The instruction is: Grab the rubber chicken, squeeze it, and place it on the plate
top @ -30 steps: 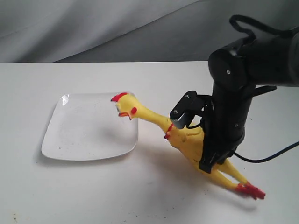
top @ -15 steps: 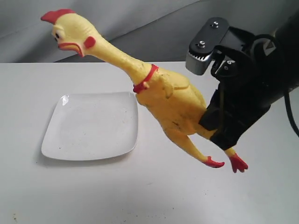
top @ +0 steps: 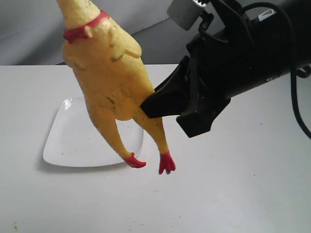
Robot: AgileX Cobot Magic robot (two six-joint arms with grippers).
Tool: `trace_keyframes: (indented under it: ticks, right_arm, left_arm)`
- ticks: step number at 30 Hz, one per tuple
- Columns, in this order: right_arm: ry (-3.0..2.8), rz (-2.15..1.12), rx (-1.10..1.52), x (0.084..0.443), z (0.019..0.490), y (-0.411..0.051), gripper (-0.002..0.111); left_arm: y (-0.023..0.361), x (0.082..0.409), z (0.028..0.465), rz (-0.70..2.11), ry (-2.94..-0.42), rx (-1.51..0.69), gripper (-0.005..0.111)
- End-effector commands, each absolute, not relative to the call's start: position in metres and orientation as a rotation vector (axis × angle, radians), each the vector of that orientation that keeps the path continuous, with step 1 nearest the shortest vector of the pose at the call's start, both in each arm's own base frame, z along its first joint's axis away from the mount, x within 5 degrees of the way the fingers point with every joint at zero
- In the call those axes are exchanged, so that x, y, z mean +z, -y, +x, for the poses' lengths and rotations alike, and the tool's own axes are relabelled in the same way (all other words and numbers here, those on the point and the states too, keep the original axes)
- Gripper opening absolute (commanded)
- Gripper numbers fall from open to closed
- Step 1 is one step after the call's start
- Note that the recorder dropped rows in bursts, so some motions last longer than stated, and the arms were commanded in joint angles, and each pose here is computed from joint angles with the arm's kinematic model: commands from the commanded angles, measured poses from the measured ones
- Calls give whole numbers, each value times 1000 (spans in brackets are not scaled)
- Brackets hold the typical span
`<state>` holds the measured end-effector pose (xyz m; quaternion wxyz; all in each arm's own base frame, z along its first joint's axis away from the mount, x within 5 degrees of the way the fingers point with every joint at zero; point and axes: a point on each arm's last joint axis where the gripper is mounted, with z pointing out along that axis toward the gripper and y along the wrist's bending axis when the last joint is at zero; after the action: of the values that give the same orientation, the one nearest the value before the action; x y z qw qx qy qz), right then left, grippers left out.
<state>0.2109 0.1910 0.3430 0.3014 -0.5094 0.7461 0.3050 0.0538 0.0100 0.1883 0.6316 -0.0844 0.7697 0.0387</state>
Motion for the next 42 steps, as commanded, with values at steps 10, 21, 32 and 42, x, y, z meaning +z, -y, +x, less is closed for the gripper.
trace_keyframes:
  ticks: [10,21,32,42]
  right_arm:
    - [-1926,-1387,948,349,200,-194,0]
    - [-1939,-1388,923,338,201,-192,0]
    - [-1938,-1392,931,338,200,-193,0]
    - [-1935,-1389,937,339,200,-193,0]
  left_arm:
    - [-10,187,54,-203,-1758,79,1]
    - [-10,187,54,-203,-1758,79,1]
    - [-10,187,54,-203,-1758,79,1]
    - [-10,187,54,-203,-1758,79,1]
